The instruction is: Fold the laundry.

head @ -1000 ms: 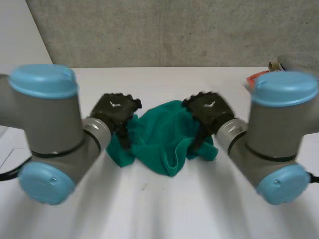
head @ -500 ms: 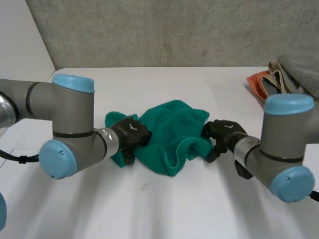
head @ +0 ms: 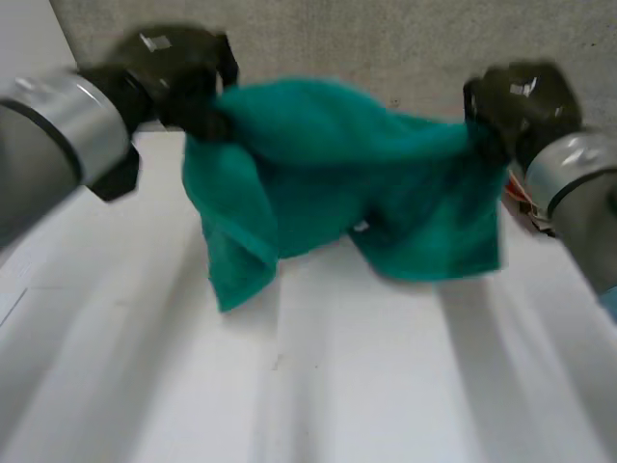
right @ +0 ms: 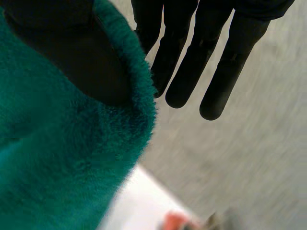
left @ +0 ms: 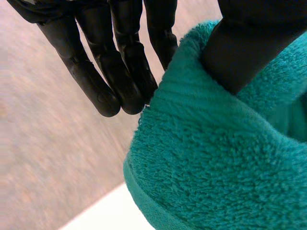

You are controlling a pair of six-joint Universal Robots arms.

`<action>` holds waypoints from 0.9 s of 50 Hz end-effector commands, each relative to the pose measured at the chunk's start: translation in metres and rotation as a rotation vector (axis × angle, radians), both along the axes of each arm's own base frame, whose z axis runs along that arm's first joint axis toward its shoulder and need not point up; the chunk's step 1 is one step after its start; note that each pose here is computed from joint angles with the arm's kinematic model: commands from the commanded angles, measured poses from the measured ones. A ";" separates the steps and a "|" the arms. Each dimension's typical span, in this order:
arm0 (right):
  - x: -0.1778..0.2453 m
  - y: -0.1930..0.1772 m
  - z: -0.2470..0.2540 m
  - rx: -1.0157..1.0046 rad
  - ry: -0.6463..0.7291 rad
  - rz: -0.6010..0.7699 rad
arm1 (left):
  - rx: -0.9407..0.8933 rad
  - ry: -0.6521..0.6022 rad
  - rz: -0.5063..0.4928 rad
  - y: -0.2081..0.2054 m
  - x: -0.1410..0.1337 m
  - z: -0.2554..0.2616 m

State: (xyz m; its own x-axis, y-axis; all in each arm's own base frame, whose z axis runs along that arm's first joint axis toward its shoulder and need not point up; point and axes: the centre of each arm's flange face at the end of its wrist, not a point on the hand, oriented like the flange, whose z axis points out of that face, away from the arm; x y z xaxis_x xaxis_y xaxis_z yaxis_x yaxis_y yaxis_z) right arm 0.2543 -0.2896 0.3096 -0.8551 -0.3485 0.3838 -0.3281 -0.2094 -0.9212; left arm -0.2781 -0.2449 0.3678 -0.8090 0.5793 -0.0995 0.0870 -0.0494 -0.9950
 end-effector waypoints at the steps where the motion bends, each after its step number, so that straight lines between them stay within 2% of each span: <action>1: 0.014 0.013 0.026 -0.025 0.132 0.077 | 0.043 0.019 0.031 -0.014 0.003 -0.001; 5: 0.023 -0.001 0.004 0.062 0.194 0.099 | 0.098 -0.061 0.044 -0.036 -0.007 -0.033; 10: 0.036 -0.041 -0.044 0.138 0.245 0.094 | 0.078 -0.161 0.078 -0.083 -0.025 -0.075; 13: 0.044 -0.062 -0.057 0.104 0.256 0.081 | 0.027 -0.184 0.079 -0.102 -0.035 -0.085; 15: 0.051 -0.087 -0.057 0.015 0.241 0.043 | -0.077 -0.169 0.088 -0.118 -0.043 -0.076; 17: 0.053 -0.101 -0.049 -0.061 0.217 0.002 | -0.168 -0.129 0.106 -0.126 -0.045 -0.055; 19: 0.053 -0.115 -0.018 -0.202 0.135 -0.070 | -0.295 -0.033 0.144 -0.128 -0.045 -0.017; 22: 0.052 -0.121 0.035 -0.423 -0.051 -0.118 | -0.434 0.176 0.197 -0.120 -0.038 0.036; 24: 0.054 -0.118 0.057 -0.513 -0.143 -0.102 | -0.492 0.273 0.209 -0.115 -0.037 0.053; 27: 0.058 -0.111 0.059 -0.512 -0.155 -0.072 | -0.490 0.293 0.207 -0.112 -0.042 0.045; 31: 0.064 -0.099 0.037 -0.399 -0.096 -0.031 | -0.423 0.200 0.214 -0.120 -0.044 0.006; 36: 0.071 -0.076 -0.021 -0.154 0.024 0.049 | -0.242 0.001 0.233 -0.123 -0.039 -0.070; 41: 0.070 -0.052 -0.084 0.078 0.138 0.098 | -0.027 -0.212 0.231 -0.102 -0.029 -0.135; 42: 0.069 -0.044 -0.106 0.156 0.179 0.109 | 0.042 -0.299 0.232 -0.092 -0.023 -0.152; 45: 0.065 -0.032 -0.135 0.257 0.238 0.120 | 0.123 -0.413 0.228 -0.079 -0.013 -0.172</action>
